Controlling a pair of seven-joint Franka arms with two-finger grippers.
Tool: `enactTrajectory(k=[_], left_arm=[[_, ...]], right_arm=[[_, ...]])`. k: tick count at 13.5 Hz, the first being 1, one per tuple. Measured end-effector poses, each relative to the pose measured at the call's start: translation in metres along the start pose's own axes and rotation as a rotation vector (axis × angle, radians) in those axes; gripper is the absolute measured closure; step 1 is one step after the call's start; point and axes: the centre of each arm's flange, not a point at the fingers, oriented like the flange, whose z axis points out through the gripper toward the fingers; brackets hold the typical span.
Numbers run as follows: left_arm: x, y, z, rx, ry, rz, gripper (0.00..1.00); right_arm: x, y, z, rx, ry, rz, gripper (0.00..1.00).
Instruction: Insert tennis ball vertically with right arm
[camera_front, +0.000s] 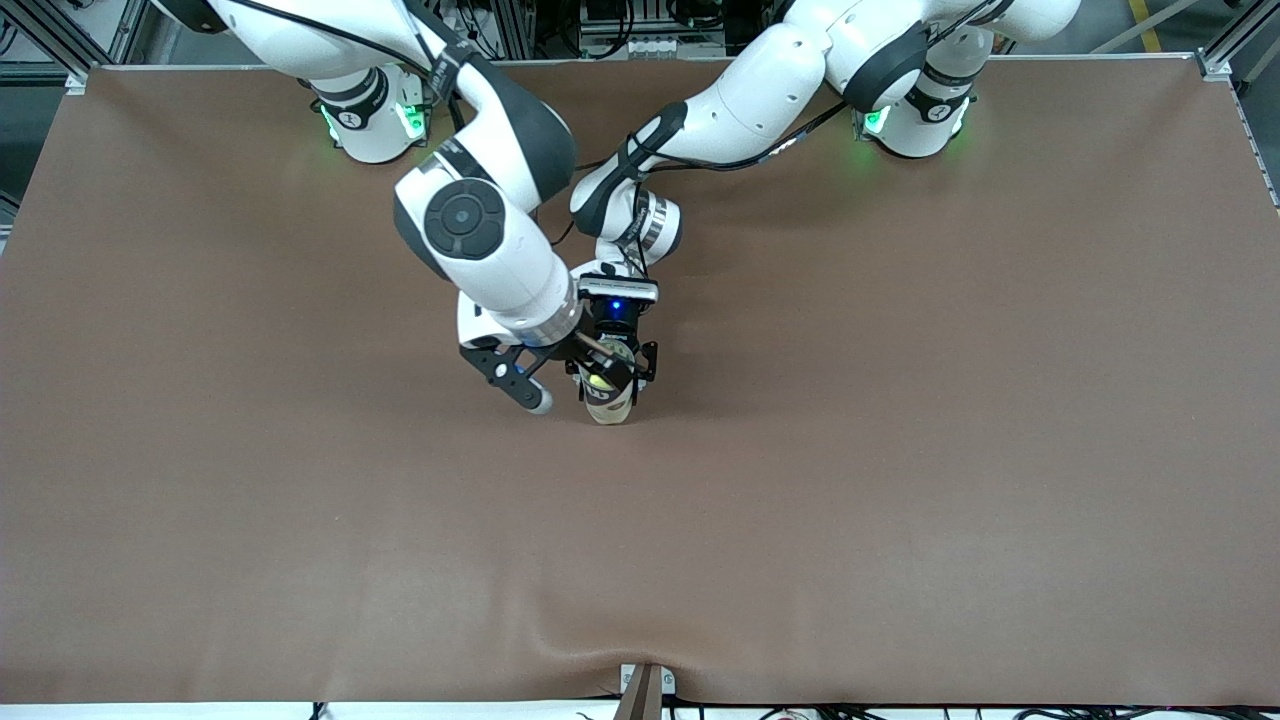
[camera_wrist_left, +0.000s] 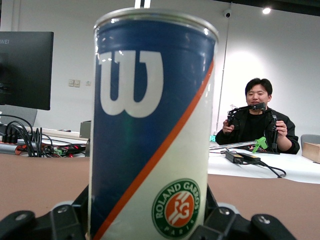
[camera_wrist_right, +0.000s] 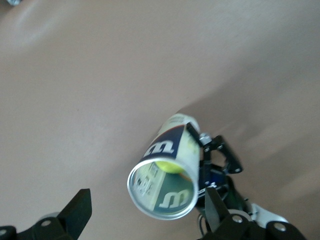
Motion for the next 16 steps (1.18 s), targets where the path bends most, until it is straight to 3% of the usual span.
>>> enactTrajectory(k=[4, 6, 7, 10, 16], left_arm=[[0.000, 0.000, 0.000, 0.000, 0.000, 0.000, 0.15], [0.000, 0.000, 0.000, 0.000, 0.000, 0.000, 0.00], [0.000, 0.000, 0.000, 0.000, 0.000, 0.000, 0.00], [0.000, 0.000, 0.000, 0.000, 0.000, 0.000, 0.00], [0.001, 0.003, -0.002, 0.007, -0.006, -0.007, 0.00]], right_arm=[[0.089, 0.057, -0.085, -0.060, 0.030, -0.099, 0.00], [0.135, 0.099, -0.128, -0.091, 0.037, -0.184, 0.00], [0.150, 0.116, -0.140, -0.110, 0.030, -0.222, 0.00], [0.173, 0.146, -0.157, -0.139, 0.014, -0.322, 0.00], [0.195, 0.222, -0.234, -0.193, 0.053, -0.512, 0.00]])
